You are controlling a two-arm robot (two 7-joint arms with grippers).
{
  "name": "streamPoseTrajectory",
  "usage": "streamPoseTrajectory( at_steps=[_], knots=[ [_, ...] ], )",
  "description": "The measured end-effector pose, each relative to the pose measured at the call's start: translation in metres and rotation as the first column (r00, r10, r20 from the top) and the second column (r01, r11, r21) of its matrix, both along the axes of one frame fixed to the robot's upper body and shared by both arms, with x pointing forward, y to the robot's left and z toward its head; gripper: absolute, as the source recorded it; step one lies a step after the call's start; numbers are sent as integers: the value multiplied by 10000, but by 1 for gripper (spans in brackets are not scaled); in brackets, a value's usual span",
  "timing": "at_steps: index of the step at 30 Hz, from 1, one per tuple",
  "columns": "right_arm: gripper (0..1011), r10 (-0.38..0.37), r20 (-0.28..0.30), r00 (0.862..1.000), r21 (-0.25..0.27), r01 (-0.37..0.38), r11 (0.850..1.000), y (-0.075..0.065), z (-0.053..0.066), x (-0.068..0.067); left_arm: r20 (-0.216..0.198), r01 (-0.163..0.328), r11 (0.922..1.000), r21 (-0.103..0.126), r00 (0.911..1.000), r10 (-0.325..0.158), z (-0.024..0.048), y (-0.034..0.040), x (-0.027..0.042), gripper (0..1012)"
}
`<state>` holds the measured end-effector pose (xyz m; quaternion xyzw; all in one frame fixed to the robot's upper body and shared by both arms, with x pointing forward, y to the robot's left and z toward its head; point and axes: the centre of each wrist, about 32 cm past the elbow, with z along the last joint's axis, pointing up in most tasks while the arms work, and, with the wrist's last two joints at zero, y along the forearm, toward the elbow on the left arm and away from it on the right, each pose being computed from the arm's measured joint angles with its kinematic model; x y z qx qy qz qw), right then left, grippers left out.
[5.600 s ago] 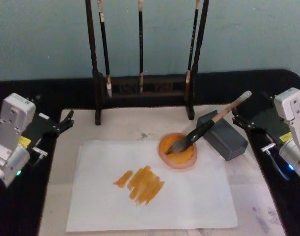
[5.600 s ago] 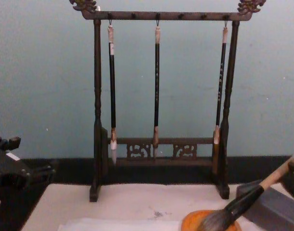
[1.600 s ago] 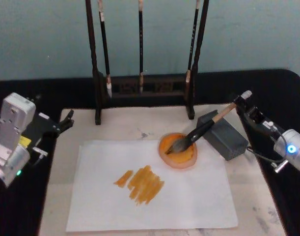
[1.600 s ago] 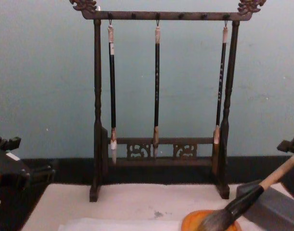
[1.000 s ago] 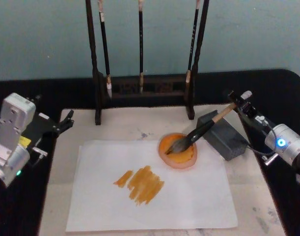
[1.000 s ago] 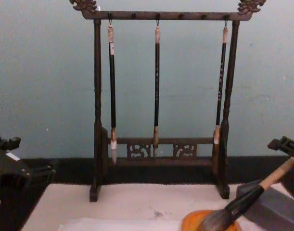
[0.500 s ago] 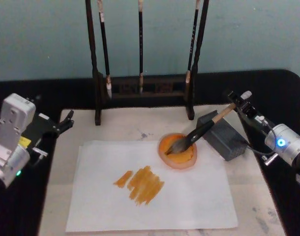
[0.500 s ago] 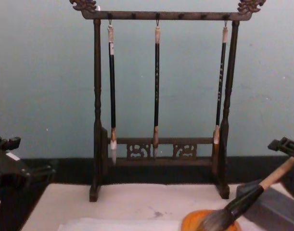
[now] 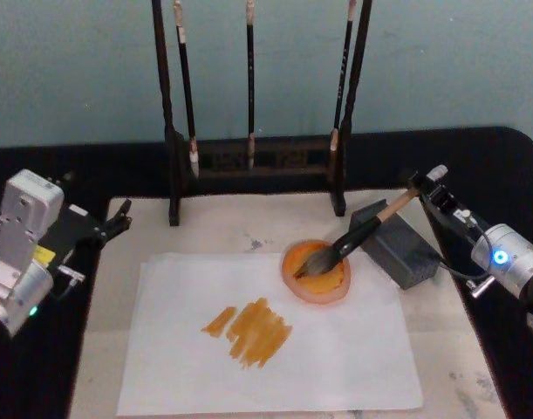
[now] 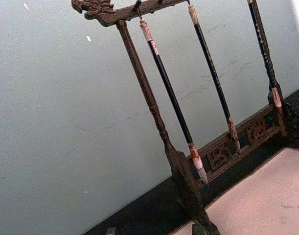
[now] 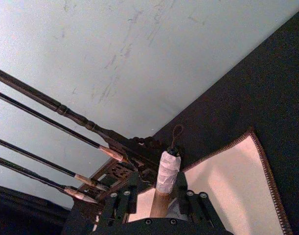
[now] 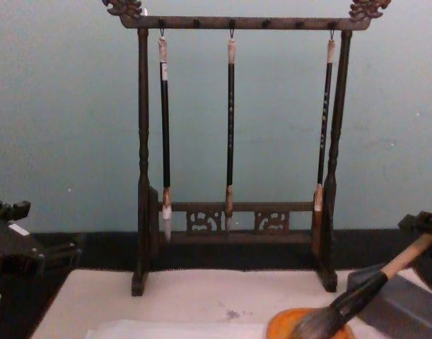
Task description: Pick up the brush from the inkstone, write on the paper, then place the brush back to its original position.
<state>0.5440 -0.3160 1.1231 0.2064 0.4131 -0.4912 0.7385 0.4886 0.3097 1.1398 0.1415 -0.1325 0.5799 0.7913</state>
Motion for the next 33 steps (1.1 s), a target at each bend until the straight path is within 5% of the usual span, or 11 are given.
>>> streamPoseTrajectory(
  at_steps=[11,26,33],
  knots=[
    [171,6,-1,10000,12,-6,10000,0,1,-2,0,0,10000,0,10000,0,0,0,0,1010],
    [160,195,185,9996,-16,-194,9998,6,41,-2,0,0,10000,1,10000,0,0,0,0,1010],
    [160,590,215,9980,421,-598,9973,-31,126,2,0,0,10000,0,10000,0,0,0,0,1010]
  ],
)
